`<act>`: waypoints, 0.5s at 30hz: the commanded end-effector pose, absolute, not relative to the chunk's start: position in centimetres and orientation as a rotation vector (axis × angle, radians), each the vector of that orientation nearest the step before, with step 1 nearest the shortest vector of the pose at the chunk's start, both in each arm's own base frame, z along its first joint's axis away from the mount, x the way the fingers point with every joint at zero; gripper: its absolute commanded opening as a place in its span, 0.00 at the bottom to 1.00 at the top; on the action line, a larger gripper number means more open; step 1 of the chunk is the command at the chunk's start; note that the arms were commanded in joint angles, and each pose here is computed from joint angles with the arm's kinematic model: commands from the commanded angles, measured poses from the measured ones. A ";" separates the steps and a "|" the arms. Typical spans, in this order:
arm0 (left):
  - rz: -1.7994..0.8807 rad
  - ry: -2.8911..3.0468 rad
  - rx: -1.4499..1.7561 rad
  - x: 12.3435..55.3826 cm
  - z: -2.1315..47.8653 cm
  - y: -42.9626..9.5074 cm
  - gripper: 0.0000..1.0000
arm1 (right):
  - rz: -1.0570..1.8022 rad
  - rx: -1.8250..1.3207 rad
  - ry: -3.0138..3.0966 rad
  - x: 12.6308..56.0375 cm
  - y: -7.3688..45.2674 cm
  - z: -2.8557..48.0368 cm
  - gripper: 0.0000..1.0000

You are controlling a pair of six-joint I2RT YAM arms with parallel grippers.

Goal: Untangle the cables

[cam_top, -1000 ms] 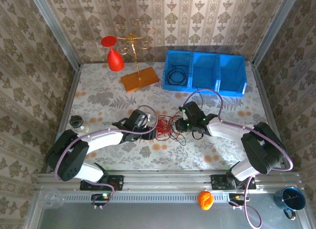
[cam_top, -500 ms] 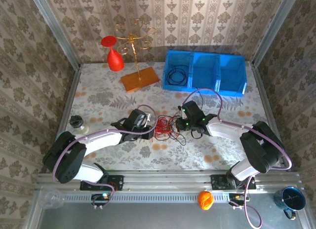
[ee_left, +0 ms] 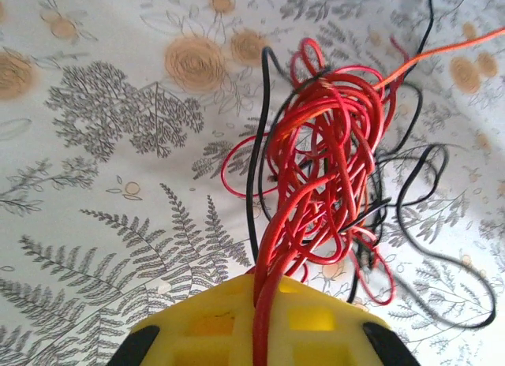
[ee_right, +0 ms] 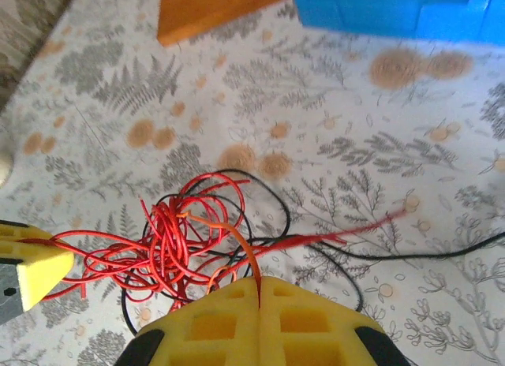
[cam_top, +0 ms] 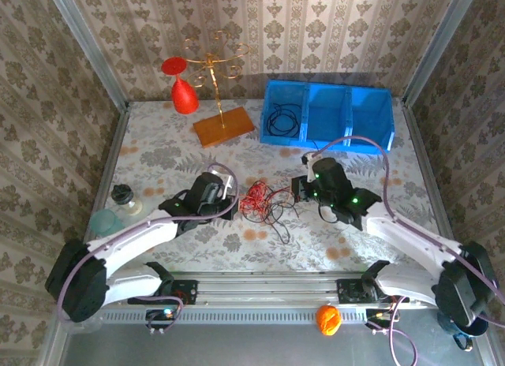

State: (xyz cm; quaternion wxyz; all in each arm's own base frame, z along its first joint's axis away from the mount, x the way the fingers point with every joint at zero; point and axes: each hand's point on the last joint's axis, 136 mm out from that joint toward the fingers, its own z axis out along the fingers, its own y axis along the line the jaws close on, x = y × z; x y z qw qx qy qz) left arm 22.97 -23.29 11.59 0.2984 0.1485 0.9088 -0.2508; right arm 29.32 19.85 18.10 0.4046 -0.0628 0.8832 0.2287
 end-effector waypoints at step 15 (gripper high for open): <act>-0.496 2.407 0.093 23.2 9.7 -16.8 0.00 | 0.381 -0.023 1.836 25.1 11.0 33.4 0.00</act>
